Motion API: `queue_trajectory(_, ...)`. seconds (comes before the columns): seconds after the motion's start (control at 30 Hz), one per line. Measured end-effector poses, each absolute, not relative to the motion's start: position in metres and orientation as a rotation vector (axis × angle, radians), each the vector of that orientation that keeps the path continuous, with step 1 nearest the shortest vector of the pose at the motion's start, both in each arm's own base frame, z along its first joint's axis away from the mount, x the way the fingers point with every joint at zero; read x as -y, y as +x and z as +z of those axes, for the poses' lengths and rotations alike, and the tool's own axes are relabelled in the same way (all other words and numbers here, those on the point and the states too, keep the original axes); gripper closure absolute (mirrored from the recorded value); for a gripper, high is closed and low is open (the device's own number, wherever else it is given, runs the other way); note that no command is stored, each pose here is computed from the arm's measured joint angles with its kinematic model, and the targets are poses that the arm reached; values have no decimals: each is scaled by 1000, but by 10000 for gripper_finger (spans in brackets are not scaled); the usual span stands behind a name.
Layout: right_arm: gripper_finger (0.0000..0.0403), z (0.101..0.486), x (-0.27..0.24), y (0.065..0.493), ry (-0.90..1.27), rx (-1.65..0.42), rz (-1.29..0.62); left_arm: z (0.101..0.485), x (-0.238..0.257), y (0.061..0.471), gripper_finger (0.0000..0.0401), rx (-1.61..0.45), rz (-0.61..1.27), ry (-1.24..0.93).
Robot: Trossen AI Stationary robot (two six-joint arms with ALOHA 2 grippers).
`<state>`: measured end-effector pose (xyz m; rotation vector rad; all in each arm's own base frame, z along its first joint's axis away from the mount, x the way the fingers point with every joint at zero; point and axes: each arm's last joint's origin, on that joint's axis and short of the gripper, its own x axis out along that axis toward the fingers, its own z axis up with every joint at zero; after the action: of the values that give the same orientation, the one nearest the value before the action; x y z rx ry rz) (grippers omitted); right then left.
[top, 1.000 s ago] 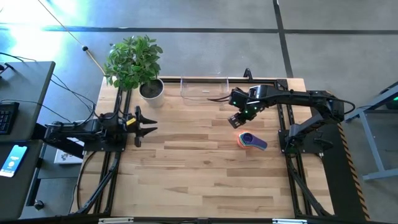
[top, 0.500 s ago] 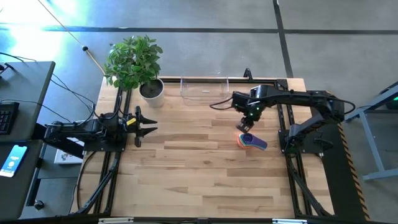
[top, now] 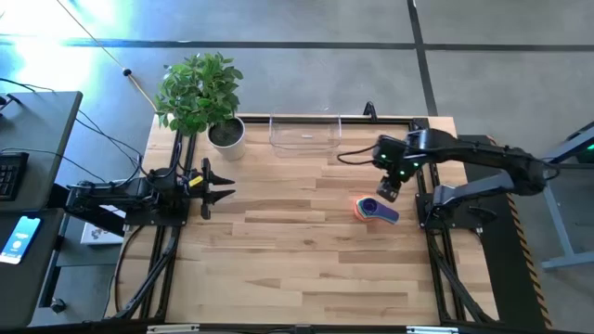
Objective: Nest measuring cups in basket
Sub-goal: Put the stacked measuring cups into the transparent bin
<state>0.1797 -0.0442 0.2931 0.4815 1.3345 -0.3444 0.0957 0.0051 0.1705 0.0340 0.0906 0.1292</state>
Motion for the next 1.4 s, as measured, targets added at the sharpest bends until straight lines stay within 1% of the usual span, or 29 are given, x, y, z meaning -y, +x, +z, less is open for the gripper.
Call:
queue_trajectory(0.2, 267, 289, 37, 154, 535, -1295, -378, 171, -5, 96, 284, -91, 129, 34)
queue_trajectory(0.4, 267, 275, 32, 140, 561, -1314, -347, 171, -5, 96, 284, -91, 129, 34)
queue_trajectory(0.57, 266, 259, 30, 136, 555, -1354, -289, 171, -5, 96, 284, -91, 129, 34)
queue_trajectory(0.77, 261, 249, 25, 142, 553, -1325, -211, 171, -5, 96, 284, -91, 129, 34)
queue_trajectory(0.87, 239, 248, 23, 144, 518, -1322, -221, 171, -5, 96, 284, -91, 129, 34)
queue_trajectory(1.07, 161, 248, 22, 146, 493, -1303, -229, 171, -5, 96, 284, -91, 129, 34)
queue_trajectory(1.17, 130, 246, 20, 149, 483, -1318, -249, 171, -5, 96, 284, -91, 129, 34)
queue_trajectory(1.27, 112, 241, 17, 155, 465, -1359, -232, 171, -5, 96, 284, -91, 129, 34)
queue_trajectory(1.4, 107, 232, 10, 166, 435, -1429, -207, 170, -5, 96, 284, -91, 129, 34)
